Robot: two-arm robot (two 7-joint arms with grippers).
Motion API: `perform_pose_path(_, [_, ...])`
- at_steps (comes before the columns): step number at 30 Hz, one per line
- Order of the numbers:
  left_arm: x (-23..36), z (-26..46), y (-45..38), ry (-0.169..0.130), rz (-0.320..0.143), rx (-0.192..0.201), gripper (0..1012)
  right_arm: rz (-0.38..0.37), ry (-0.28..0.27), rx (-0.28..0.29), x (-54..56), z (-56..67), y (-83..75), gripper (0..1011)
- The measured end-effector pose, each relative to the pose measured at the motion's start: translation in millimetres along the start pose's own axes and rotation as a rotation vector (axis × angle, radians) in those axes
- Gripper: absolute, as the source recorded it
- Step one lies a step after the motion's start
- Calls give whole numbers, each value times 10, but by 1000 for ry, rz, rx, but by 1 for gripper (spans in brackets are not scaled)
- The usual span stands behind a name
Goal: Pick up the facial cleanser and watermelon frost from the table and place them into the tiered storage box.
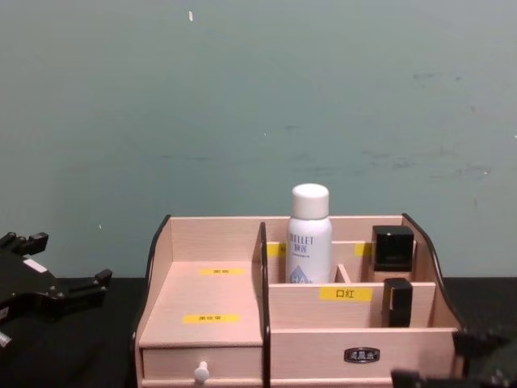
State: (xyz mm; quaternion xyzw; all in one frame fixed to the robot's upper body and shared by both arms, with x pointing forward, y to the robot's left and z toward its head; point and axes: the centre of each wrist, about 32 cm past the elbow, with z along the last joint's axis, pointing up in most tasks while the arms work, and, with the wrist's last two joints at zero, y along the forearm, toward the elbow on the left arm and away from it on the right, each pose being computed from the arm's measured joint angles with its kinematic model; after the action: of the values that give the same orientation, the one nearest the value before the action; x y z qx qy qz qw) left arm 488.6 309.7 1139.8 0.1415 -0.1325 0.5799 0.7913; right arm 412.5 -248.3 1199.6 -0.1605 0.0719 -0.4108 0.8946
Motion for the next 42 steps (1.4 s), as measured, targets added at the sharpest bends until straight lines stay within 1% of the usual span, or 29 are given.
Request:
perform_pose_path(1, [0, 0, 0, 0, 0, 0, 1001, -3, 14, -11, -12, -44, 1, 1003])
perform_pose_path(3, [0, 0, 0, 0, 0, 0, 1001, -6, 29, -28, -29, -92, 11, 1003])
perform_pose_path(4, [0, 0, 0, 0, 0, 0, 1001, -6, 29, -28, -29, -92, 11, 1003])
perform_pose_path(9, [0, 0, 0, 0, 0, 0, 1001, -16, 29, -65, -67, -148, 82, 1002])
perform_pose_path(11, [0, 0, 0, 0, 0, 0, 1001, -17, 28, -69, -70, -153, 94, 1002])
perform_pose_path(16, [0, 0, 0, 0, 0, 0, 1001, -21, 34, -89, -82, -191, 181, 1002])
perform_pose_path(19, [0, 0, 0, 0, 0, 0, 1001, -11, 35, -91, -106, -198, 234, 1002])
perform_pose_path(27, [0, 0, 0, 0, 0, 0, 1001, 13, 23, -89, -147, -175, 307, 1003])
perform_pose_path(42, [0, 0, 0, 0, 0, 0, 1001, 24, 19, -97, -158, -197, 391, 1003])
